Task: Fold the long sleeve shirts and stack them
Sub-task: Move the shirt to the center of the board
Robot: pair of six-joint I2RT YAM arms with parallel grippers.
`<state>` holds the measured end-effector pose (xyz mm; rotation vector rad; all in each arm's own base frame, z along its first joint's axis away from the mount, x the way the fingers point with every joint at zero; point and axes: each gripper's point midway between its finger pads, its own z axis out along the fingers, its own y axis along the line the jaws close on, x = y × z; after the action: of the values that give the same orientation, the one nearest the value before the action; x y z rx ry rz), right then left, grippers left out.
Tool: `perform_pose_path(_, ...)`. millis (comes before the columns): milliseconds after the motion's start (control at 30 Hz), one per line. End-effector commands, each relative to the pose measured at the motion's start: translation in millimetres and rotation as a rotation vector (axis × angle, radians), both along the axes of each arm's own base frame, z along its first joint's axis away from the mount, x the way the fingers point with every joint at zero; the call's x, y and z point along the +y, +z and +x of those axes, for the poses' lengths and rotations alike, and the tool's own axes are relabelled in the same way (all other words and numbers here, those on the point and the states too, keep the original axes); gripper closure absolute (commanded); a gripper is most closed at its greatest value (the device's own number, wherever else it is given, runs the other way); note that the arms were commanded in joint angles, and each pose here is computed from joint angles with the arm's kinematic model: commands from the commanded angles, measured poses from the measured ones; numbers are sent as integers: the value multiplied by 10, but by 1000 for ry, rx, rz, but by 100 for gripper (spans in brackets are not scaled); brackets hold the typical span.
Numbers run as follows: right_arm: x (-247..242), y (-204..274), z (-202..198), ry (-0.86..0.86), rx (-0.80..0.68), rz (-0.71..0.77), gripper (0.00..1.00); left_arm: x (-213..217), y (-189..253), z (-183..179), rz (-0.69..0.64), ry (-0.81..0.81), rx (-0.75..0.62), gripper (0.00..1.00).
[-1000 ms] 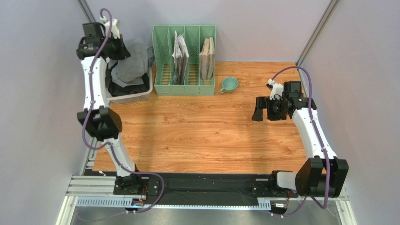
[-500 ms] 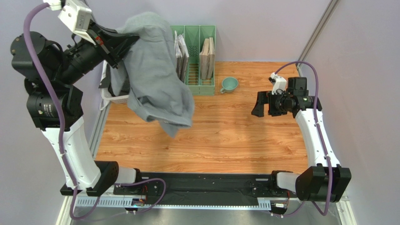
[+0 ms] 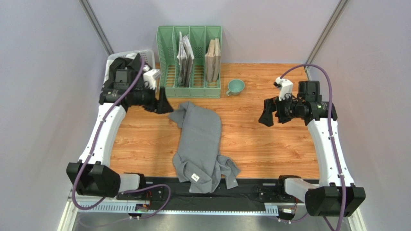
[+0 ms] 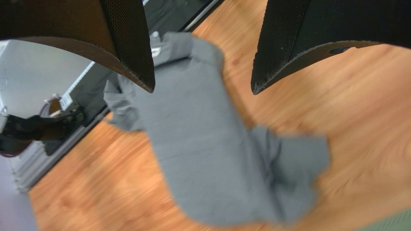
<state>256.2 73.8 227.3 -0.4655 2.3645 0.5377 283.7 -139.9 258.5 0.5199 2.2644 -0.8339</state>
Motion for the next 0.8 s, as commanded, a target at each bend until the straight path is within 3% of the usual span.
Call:
perform_pose_path(0,538,-131,-451,334,-6,-20,5,543,-176,-84,98,-74,-88,22)
perform_pose_path(167,1221,-574,-803,661,-43,-164,12,748,-363,-161,117,-104,-47,23)
perform_pose_path(300,1886,-942,-1338,984,-74,-297,13,777,-493,-225,92,-104,12,20)
perform_pose_path(533,2381,-1536,-1737,1163,-8,-391,16,879,-621,-267,87,-51,21,16)
perform_pose_path(633,2320,-1882,-1807,1188,14,-478,35,886,-623,-261,91,-48,11,16)
perform_pose_path(667,2254,-1975,-1737,1170,7,-527,50,889,-623,-250,95,-47,5,17)
perform_pose_path(733,2090,-2162,-1660,1170,11,-598,70,911,-614,-221,106,-43,-6,18)
perform_pose_path(767,1989,-2198,-1510,1129,1,-643,100,915,-614,-208,107,-45,-6,19)
